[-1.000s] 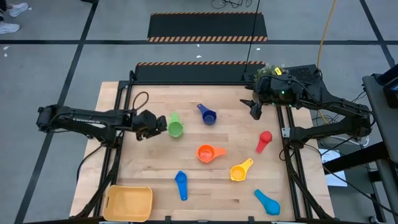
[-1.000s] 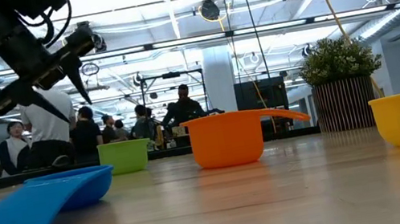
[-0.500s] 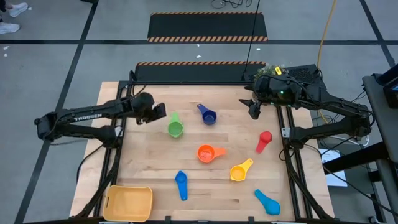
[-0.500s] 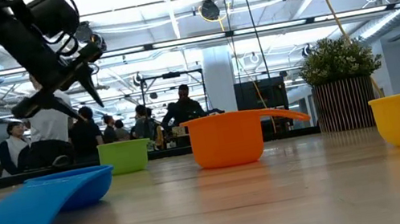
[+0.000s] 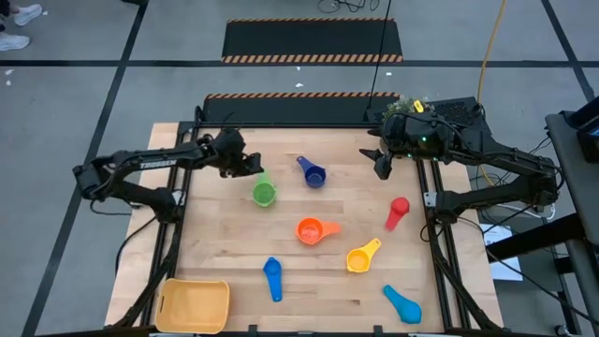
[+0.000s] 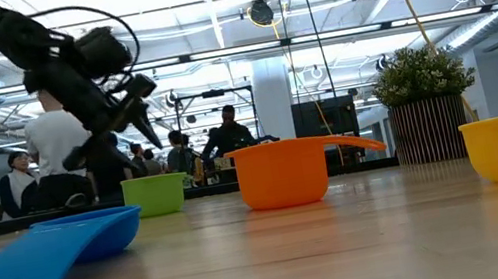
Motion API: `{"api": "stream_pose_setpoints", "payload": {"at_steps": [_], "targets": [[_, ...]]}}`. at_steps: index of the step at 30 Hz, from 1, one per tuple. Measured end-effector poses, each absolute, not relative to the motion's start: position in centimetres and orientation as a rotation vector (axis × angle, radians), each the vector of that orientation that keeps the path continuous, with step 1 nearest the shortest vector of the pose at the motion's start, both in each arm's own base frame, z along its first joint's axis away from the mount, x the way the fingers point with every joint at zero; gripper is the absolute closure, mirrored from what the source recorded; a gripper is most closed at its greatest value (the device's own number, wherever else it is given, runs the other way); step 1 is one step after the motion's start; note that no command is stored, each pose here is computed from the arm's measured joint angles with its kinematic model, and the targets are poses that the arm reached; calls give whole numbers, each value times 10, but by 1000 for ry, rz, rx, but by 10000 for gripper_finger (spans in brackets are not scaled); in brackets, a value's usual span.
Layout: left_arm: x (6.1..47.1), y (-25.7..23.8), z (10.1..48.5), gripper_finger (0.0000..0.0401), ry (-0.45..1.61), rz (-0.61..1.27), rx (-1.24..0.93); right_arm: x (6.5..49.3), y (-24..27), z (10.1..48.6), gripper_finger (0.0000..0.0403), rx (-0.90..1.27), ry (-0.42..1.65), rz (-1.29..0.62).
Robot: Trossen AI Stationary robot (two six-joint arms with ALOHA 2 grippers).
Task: Nest measuring cups in basket
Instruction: Stack the green measuring cup on top of the orange measuring cup
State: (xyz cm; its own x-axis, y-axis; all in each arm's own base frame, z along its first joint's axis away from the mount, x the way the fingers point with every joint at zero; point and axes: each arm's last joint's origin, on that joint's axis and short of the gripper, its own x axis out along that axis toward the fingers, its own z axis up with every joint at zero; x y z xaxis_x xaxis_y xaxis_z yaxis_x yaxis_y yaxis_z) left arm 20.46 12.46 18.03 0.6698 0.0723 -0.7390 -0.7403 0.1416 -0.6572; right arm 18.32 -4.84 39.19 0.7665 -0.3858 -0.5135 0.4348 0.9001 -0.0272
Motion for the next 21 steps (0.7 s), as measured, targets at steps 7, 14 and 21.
{"api": "stream_pose_setpoints", "payload": {"at_steps": [7,14,21], "targets": [[208,130,162,113,705,670,-1316,183,-48,392,126,96,536,-446],[213,133,155,119,714,645,-1279,183,-48,392,126,91,537,-445],[222,138,144,149,711,572,-1286,183,-48,392,126,85,539,-444]]}}
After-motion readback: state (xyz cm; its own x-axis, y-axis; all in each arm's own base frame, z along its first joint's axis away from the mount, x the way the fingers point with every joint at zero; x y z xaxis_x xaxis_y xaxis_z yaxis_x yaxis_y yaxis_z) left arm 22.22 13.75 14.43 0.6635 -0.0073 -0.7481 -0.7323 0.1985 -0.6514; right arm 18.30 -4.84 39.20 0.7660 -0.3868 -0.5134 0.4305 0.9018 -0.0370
